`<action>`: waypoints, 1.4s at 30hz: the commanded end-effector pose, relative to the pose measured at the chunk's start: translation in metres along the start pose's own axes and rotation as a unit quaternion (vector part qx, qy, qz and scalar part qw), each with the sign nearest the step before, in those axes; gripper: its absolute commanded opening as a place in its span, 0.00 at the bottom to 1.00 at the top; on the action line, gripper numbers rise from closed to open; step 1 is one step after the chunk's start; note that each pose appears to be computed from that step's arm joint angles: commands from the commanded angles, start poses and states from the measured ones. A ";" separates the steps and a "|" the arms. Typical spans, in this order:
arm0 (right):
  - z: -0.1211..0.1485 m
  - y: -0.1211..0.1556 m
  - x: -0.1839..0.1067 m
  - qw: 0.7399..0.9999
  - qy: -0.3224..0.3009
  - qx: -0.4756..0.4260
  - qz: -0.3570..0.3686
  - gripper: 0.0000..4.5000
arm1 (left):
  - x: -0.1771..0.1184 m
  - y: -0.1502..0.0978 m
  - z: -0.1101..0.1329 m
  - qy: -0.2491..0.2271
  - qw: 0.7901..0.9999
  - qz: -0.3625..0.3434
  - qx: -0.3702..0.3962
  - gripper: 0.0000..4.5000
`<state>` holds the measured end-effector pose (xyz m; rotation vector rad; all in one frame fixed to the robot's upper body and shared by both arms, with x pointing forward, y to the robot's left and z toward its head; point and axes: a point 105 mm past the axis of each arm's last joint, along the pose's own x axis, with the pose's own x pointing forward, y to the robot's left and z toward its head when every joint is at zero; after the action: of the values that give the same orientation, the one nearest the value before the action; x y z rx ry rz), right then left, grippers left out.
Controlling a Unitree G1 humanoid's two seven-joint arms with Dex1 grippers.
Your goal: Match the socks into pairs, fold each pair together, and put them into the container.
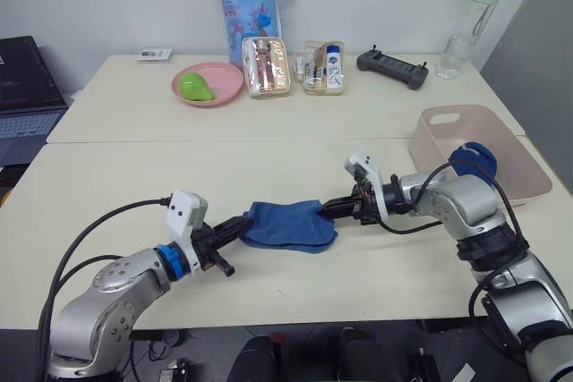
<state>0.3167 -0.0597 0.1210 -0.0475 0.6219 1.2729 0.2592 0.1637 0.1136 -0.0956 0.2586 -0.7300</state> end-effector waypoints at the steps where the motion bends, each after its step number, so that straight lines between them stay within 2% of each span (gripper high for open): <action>1: 0.008 0.003 0.002 1.000 -0.008 -0.023 0.006 0.01 | -0.001 0.004 0.005 -0.011 1.000 0.009 0.013 0.00; 27: -0.004 -0.003 0.009 1.000 0.002 -0.024 -0.013 0.01 | 0.003 0.003 -0.006 0.018 0.999 -0.014 0.026 0.00; 28: -0.003 -0.003 0.009 1.000 0.001 -0.025 -0.014 0.05 | 0.003 0.003 -0.006 0.021 0.999 -0.015 0.027 0.00; 31: -0.003 -0.005 0.004 0.999 0.000 -0.034 -0.015 0.23 | 0.003 0.006 -0.006 0.021 0.999 -0.008 0.033 0.14; 34: 0.002 -0.005 -0.003 0.999 -0.009 -0.047 -0.019 0.47 | -0.004 0.011 -0.004 0.024 0.999 0.003 0.040 0.35; 37: 0.019 -0.002 -0.017 0.996 -0.042 -0.074 -0.024 0.71 | -0.023 0.023 0.004 0.026 0.998 0.025 0.053 0.58; 40: 0.035 0.003 -0.024 0.991 -0.072 -0.107 -0.024 0.71 | -0.038 0.035 0.015 0.023 0.997 0.037 0.059 0.79; 42: 0.043 0.008 -0.024 0.987 -0.091 -0.133 -0.024 0.71 | -0.043 0.040 0.025 0.011 0.998 0.039 0.058 0.79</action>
<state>0.3273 -0.0715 0.1479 -0.1403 0.4082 1.2424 0.2593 0.2181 0.1237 0.0371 0.2923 -0.6593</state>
